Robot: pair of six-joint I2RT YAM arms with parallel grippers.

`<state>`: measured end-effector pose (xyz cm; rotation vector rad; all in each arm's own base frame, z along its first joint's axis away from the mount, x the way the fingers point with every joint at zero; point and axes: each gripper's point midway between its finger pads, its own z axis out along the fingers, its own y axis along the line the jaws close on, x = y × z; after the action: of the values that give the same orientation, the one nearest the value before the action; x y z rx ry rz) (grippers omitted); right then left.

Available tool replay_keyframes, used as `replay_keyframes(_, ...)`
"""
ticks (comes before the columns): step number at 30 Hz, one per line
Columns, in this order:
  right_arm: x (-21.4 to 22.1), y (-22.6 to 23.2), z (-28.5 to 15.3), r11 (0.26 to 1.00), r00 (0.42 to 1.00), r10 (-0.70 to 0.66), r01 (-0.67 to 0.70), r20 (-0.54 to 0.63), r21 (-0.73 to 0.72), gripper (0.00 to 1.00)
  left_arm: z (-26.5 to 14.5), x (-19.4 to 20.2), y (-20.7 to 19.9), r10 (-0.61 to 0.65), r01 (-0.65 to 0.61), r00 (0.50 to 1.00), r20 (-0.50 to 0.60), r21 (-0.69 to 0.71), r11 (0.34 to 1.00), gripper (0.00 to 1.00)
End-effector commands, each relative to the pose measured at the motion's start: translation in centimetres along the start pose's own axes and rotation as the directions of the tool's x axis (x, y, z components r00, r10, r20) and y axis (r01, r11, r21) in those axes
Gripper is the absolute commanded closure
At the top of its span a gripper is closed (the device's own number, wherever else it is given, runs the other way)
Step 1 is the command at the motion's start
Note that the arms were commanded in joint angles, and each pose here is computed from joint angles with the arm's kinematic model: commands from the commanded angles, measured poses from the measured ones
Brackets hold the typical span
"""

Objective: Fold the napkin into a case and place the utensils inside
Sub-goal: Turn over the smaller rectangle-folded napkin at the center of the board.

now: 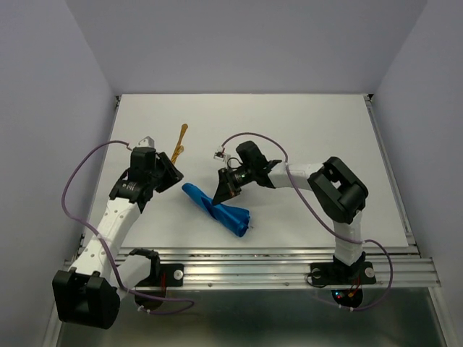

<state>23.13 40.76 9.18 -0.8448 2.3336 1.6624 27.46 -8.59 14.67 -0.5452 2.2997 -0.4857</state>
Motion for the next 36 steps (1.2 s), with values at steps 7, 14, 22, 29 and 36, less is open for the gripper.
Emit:
replay_keyframes(7, -0.5, 5.8, 2.8, 0.979, 0.997, -0.073, 0.069, -0.016, -0.190, 0.99, -1.6, -2.0, -0.7, 0.012, -0.013, 0.998, 0.067, 0.006, 1.000, 0.50)
replay_keyframes(14, -1.0, 2.2, 3.0, 0.988, 0.999, -0.036, 0.033, -0.013, -0.154, 0.99, -1.5, -1.8, -0.6, 0.016, -0.016, 0.998, 0.060, 0.002, 1.000, 0.50)
replay_keyframes(22, -6.3, -7.7, -5.9, 0.987, 0.978, 0.051, -0.080, 0.202, 0.138, 0.38, -0.7, -1.0, -0.7, 0.021, -0.021, 0.999, 0.027, 0.023, 1.000, 0.49)
replay_keyframes(29, -7.4, -8.5, -7.7, 0.950, 0.979, -0.003, -0.061, 0.204, 0.307, 0.49, 0.8, 0.4, -0.6, 0.014, -0.013, 1.000, -0.025, 0.045, 0.999, 0.50)
replay_keyframes(36, -6.0, -7.2, -7.8, 0.873, 0.980, -0.056, -0.043, 0.189, 0.486, 0.92, 1.6, 2.1, -1.2, 0.041, -0.032, 0.995, -0.086, 0.103, 0.994, 0.78)
